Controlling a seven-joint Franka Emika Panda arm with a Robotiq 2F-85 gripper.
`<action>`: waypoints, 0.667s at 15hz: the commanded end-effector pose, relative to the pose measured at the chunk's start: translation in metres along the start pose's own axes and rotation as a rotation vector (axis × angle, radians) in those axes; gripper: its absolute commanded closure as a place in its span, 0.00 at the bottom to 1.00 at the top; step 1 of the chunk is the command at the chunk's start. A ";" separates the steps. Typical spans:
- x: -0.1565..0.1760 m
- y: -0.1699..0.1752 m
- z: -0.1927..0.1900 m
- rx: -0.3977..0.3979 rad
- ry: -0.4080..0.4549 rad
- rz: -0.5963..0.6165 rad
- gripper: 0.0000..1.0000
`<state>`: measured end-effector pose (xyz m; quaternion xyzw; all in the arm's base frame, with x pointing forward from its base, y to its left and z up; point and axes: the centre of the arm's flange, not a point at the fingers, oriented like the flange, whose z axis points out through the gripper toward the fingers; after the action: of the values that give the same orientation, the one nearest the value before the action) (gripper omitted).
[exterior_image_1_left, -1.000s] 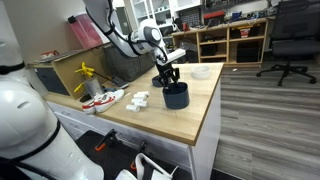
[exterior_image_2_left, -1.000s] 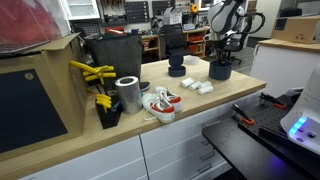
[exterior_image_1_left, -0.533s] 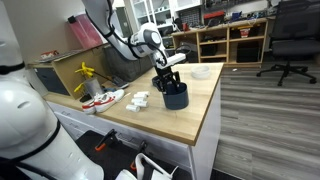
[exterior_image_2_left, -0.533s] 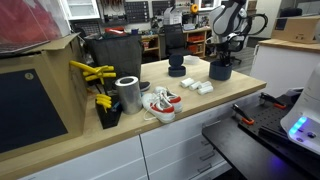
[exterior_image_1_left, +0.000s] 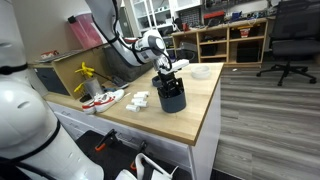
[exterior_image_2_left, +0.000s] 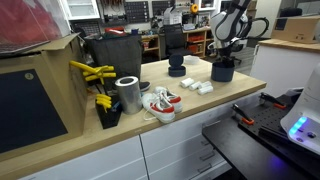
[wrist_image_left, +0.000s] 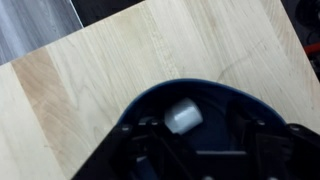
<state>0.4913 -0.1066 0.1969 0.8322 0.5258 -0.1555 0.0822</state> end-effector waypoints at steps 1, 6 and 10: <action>0.003 0.005 0.011 0.006 -0.047 -0.018 0.22; 0.006 0.008 0.022 -0.001 -0.069 -0.045 0.54; 0.005 0.015 0.014 -0.005 -0.061 -0.028 0.84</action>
<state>0.4990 -0.1101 0.1817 0.8152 0.5449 -0.1721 0.0945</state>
